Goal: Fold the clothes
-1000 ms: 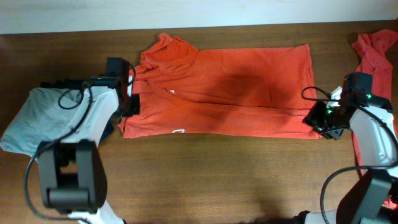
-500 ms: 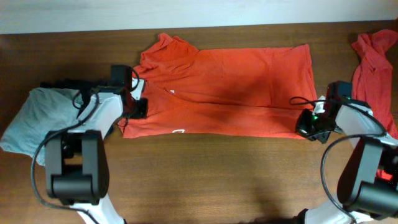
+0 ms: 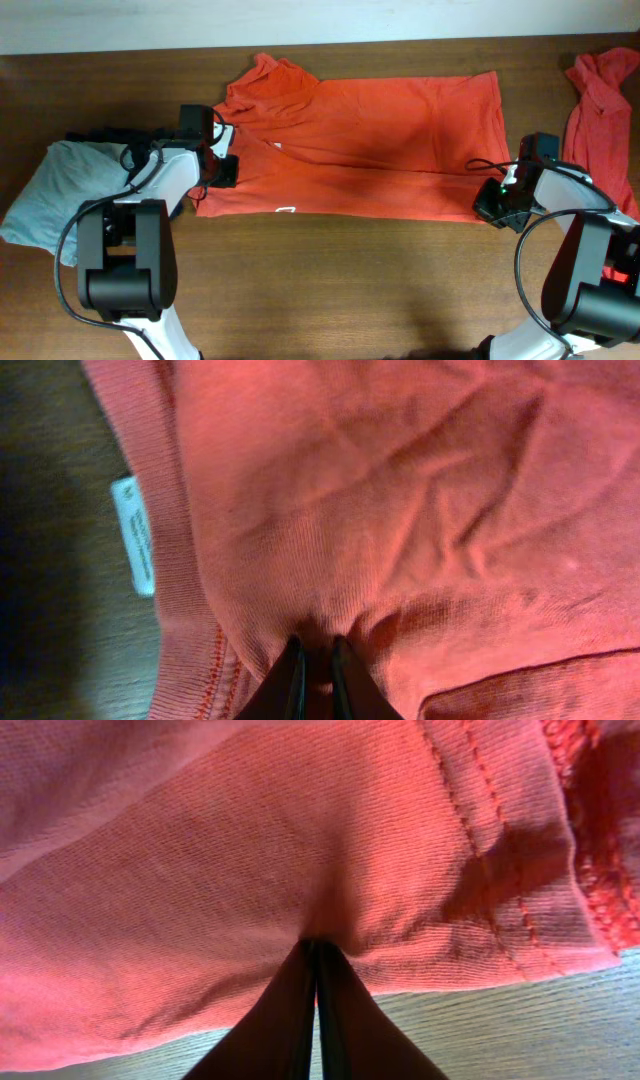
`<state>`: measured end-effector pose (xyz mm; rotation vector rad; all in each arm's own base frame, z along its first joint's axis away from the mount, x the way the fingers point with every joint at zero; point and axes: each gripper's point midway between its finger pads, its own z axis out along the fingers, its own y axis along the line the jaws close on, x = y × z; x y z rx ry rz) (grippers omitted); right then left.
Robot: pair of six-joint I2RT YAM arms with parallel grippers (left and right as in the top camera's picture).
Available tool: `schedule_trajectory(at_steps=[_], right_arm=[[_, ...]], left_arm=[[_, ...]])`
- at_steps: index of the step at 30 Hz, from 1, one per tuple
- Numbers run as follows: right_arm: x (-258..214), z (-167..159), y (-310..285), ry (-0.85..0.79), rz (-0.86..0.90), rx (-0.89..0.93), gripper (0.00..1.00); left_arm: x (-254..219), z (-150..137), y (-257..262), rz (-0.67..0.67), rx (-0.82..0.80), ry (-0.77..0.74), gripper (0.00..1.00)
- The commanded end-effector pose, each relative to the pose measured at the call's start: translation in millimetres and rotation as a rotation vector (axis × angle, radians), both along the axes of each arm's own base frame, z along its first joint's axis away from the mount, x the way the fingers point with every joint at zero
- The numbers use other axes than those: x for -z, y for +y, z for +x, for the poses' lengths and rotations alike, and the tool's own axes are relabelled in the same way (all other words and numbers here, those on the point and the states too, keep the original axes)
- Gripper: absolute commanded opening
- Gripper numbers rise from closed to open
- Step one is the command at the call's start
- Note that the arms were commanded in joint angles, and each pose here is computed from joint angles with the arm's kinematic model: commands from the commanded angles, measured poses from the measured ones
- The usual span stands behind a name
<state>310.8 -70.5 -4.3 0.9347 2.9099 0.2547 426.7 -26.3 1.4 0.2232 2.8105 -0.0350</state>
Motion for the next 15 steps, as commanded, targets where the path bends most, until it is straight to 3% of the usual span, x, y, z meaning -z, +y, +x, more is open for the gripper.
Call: schedule_trajectory(at_steps=[1,7,15], right_arm=[[38,-44,-29,0.195,-0.182,0.086,0.06],[31,-73,-49,0.321,-0.324,0.209,0.04],[31,-70,-39,0.313,-0.26,0.168,0.04]], left_arm=[[30,-27,40,0.115,-0.081,0.13,0.11],[31,-38,62,0.123,-0.182,0.172,0.11],[30,-35,58,0.1,-0.179,0.164,0.1]])
